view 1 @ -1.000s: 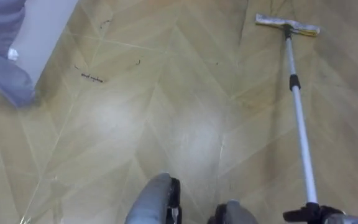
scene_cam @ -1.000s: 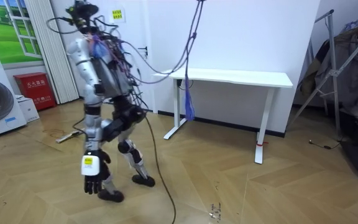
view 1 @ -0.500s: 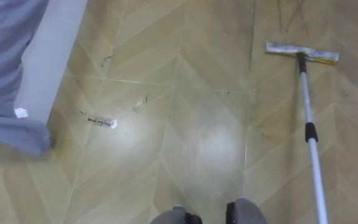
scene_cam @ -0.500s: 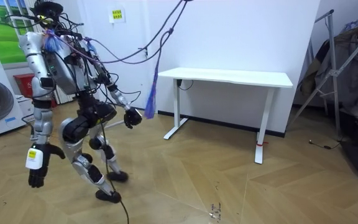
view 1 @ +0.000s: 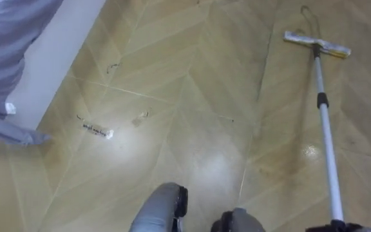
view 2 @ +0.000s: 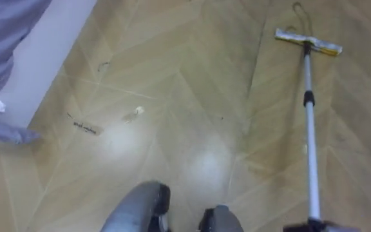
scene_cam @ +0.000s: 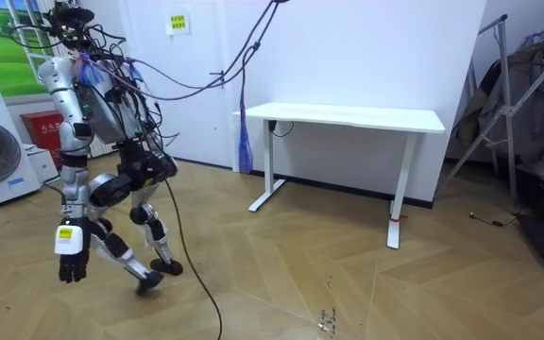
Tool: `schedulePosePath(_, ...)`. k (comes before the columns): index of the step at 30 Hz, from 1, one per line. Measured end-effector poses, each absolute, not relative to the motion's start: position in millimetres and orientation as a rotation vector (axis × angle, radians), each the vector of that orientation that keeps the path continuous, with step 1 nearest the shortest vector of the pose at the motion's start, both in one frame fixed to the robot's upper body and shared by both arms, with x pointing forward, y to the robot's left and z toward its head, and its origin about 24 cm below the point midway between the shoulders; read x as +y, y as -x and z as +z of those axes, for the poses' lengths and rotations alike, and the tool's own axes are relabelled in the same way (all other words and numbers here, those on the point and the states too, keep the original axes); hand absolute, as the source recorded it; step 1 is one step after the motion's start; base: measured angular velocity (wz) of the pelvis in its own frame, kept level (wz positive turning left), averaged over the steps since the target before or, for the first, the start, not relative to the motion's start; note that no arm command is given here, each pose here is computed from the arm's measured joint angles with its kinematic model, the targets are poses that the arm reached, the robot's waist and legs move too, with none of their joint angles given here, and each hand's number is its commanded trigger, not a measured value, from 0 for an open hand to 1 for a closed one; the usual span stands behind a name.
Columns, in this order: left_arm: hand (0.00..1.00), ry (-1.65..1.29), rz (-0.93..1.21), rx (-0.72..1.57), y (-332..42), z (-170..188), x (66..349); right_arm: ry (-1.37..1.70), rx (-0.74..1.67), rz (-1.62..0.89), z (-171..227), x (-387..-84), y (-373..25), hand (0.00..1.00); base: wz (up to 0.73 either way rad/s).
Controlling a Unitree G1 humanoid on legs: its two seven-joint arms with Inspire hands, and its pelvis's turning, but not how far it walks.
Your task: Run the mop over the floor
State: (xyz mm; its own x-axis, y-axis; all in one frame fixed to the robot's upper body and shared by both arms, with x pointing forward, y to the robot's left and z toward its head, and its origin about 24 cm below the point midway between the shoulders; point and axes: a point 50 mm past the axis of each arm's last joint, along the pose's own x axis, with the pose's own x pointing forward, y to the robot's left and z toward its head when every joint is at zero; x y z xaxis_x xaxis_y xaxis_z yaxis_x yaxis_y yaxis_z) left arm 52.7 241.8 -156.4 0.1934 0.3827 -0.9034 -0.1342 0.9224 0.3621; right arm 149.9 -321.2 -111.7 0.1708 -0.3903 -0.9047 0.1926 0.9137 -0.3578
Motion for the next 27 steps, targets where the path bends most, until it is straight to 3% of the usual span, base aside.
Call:
schedulePosePath(4,0.0,-0.217,0.326,1.36,-45.1,-158.5,238.4,0.203,1.437,-0.419,-122.7,-326.6,-110.4,1.0,0.22)
schedulePosePath(7,0.0,-0.219,0.301,1.318,-57.5,-159.0,230.0,0.242,1.593,-0.448,-133.2,-332.2,-41.5,1.0,0.37)
schedulePosePath(9,0.0,-0.22,0.292,1.292,-64.5,-159.0,226.6,0.251,1.646,-0.457,-136.5,-329.6,-15.5,1.0,0.18)
schedulePosePath(11,0.0,-0.22,0.29,1.255,-74.7,-157.6,225.5,0.238,1.66,-0.443,-142.5,-318.3,-7.1,1.0,0.19)
schedulePosePath(15,0.0,-0.204,0.277,1.181,-96.2,-153.8,218.0,0.173,1.633,-0.438,-155.2,-289.4,-7.4,1.0,0.21)
schedulePosePath(20,0.0,-0.227,0.306,1.243,-82.3,-157.7,220.8,0.127,1.616,-0.462,-159.5,-277.2,-13.8,1.0,0.02)
schedulePosePath(27,0.0,-0.217,0.417,1.264,-67.2,-150.7,245.3,0.098,1.429,-0.484,-134.4,-306.3,-104.4,1.0,-0.16)
